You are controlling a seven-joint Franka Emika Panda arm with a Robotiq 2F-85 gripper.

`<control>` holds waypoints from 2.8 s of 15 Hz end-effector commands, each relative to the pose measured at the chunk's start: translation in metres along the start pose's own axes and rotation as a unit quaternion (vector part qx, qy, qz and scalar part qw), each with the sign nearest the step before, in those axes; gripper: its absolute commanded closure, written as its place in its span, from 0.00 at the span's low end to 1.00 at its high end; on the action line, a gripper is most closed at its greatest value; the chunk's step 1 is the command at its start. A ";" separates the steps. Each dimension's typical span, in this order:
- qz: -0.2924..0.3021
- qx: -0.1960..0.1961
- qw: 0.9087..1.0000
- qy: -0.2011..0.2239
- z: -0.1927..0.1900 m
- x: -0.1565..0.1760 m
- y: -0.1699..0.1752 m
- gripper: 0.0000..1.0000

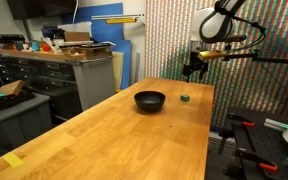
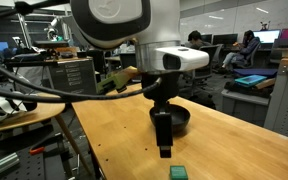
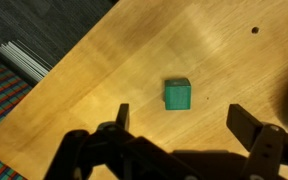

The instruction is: Put the block in the bowl

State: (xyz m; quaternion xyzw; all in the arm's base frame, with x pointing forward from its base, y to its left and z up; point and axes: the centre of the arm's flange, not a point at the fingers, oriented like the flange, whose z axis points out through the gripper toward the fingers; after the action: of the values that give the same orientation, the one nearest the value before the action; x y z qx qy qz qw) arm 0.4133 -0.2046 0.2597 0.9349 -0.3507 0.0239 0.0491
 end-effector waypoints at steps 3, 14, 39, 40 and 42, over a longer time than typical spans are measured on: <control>-0.049 0.010 0.999 0.012 0.035 0.019 -0.004 0.00; -0.112 0.028 0.993 0.012 0.094 0.030 -0.007 0.00; -0.173 0.012 0.985 0.007 0.035 0.070 -0.031 0.83; -0.180 0.008 0.984 0.010 0.025 0.074 -0.036 0.83; -0.197 -0.001 0.980 0.018 0.003 0.079 -0.050 0.83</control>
State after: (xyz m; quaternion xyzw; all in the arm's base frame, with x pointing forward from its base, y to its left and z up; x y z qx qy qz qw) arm 0.4890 -0.2300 0.2216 0.9835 -0.1730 0.0298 0.0439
